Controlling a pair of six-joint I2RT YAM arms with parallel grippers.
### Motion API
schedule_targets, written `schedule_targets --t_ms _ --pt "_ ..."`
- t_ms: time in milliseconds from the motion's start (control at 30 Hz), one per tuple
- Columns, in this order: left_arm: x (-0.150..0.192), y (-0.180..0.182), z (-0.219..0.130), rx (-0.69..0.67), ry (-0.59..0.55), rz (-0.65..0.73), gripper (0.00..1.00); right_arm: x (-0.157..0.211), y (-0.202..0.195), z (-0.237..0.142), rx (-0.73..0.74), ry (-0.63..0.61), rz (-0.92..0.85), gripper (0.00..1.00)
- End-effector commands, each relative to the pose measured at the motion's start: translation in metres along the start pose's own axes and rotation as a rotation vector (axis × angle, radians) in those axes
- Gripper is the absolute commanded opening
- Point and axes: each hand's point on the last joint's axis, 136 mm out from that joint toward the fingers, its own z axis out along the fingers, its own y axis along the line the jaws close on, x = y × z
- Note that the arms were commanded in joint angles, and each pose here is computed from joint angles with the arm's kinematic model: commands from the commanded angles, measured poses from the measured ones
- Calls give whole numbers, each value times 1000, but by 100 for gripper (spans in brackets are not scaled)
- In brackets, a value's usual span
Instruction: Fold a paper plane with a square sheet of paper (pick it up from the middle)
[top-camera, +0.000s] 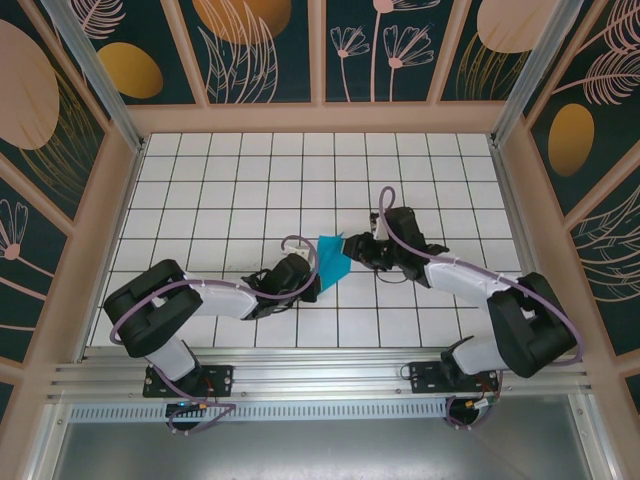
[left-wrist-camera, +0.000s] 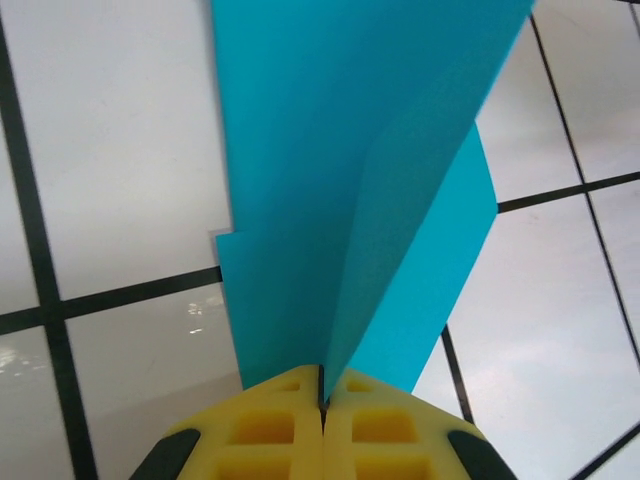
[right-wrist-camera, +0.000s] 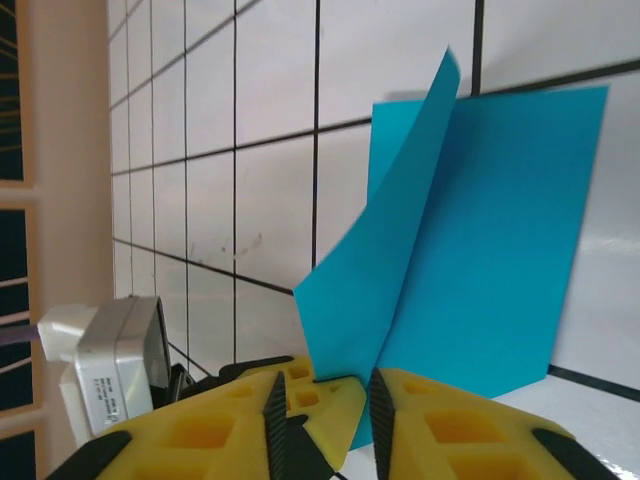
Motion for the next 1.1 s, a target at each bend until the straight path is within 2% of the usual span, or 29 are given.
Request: schedule_targets --t_ms 0,400,900,1067 --pt "-1 -9 -2 81 1 -58 7 4 21 13 -62 53 -68 27" --pt "2 4 -5 137 13 -183 8 13 29 50 -84 151 -93 19" --pt "6 3 0 161 56 -192 8 19 26 72 -108 206 -82 20" --pt "8 4 0 168 67 -188 8 13 14 81 -55 191 -74 20"
